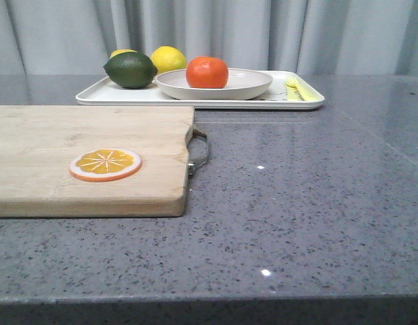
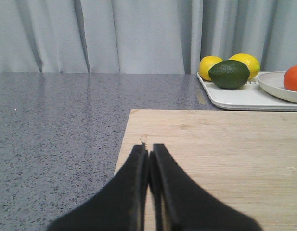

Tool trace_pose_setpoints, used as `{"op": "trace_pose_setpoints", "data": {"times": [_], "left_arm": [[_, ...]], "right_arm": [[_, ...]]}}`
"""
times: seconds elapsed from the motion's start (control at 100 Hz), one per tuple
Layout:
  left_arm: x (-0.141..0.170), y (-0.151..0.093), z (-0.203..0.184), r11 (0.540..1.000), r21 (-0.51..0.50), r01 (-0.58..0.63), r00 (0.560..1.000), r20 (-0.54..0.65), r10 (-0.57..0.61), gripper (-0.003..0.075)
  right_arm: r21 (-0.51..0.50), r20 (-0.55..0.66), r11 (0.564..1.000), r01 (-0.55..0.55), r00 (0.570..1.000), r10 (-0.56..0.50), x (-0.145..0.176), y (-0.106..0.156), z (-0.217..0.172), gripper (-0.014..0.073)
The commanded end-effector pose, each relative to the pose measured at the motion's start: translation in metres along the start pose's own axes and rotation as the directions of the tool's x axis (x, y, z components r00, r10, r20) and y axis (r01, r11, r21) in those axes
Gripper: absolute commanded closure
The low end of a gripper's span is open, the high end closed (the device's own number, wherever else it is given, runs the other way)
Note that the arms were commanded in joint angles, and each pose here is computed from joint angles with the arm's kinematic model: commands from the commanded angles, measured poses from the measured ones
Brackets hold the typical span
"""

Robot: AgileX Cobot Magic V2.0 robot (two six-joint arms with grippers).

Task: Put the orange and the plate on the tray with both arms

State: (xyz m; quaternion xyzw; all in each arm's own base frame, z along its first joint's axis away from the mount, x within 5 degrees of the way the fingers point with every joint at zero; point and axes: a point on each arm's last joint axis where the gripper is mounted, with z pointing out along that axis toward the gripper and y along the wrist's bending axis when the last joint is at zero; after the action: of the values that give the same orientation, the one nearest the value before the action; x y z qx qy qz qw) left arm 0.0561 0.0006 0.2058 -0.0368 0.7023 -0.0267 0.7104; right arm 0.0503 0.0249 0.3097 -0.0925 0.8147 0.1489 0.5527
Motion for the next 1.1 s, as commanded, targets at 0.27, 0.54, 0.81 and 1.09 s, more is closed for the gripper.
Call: {"op": "trace_pose_setpoints", "data": {"times": [0.27,0.54,0.81,1.09], "left_arm": [[-0.006,0.000,-0.003,1.000,0.001,0.002,0.994,0.105,-0.002,0.0741],[-0.006,0.000,-0.003,1.000,0.001,0.002,0.994,0.105,-0.002,0.0740],[-0.006,0.000,-0.003,1.000,0.001,0.002,0.994,0.105,-0.002,0.0741],[-0.006,0.000,-0.003,1.000,0.001,0.002,0.994,0.105,-0.002,0.0741]], "right_arm": [[0.080,0.297,0.997,0.006,0.954,-0.030,0.010,-0.014,0.022,0.0662],[0.139,0.509,0.990,-0.015,0.859,-0.059,0.030,-0.023,0.024,0.0662],[0.224,0.507,0.974,-0.045,0.859,-0.077,0.058,-0.032,0.027,0.0662],[0.275,0.519,0.959,-0.064,0.850,-0.092,0.082,-0.036,0.028,0.0662]]}}
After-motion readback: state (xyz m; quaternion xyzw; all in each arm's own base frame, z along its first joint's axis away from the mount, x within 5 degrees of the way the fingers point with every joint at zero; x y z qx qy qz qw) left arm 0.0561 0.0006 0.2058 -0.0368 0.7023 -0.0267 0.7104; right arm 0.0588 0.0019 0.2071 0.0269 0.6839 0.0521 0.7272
